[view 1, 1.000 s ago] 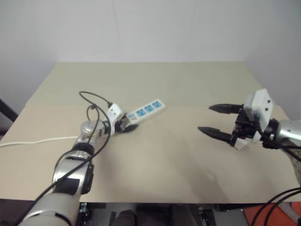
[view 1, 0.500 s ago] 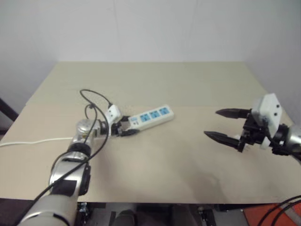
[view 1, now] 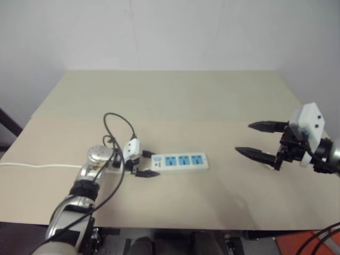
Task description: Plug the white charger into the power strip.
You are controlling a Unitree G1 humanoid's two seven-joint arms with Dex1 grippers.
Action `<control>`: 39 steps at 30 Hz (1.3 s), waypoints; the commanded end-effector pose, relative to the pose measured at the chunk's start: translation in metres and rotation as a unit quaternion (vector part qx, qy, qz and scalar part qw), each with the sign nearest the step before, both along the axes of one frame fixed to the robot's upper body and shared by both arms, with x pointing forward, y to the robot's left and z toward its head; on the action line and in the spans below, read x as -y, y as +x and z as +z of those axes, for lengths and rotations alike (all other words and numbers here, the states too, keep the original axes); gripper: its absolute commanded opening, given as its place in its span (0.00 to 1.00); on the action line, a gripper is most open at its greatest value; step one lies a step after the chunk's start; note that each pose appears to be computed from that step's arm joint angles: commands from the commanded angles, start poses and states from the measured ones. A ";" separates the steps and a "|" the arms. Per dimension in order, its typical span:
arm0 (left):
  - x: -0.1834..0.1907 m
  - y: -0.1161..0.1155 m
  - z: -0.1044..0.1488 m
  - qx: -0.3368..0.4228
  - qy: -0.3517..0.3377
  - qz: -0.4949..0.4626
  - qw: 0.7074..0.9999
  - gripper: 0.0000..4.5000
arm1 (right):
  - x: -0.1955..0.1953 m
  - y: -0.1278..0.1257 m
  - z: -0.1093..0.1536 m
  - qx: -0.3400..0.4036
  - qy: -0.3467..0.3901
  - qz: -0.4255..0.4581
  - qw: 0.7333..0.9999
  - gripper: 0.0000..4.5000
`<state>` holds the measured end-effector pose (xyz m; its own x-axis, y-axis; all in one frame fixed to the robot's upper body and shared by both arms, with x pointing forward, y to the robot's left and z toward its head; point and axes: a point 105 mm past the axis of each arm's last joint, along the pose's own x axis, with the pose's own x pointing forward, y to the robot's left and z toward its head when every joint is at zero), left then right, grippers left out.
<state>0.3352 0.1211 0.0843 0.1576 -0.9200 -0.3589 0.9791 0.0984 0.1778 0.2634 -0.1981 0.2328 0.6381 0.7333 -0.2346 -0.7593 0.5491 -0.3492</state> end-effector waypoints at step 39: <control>0.016 0.001 -0.020 -0.019 -0.053 -0.027 0.998 0.96 | 0.002 -0.007 0.036 0.030 0.032 -0.008 0.999 1.00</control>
<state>0.3422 0.1052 0.0750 0.1291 -0.9662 -0.2233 0.9819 0.0930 0.1650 0.2597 -0.2009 0.2515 0.6523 0.7331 -0.1925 -0.7483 0.5825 -0.3174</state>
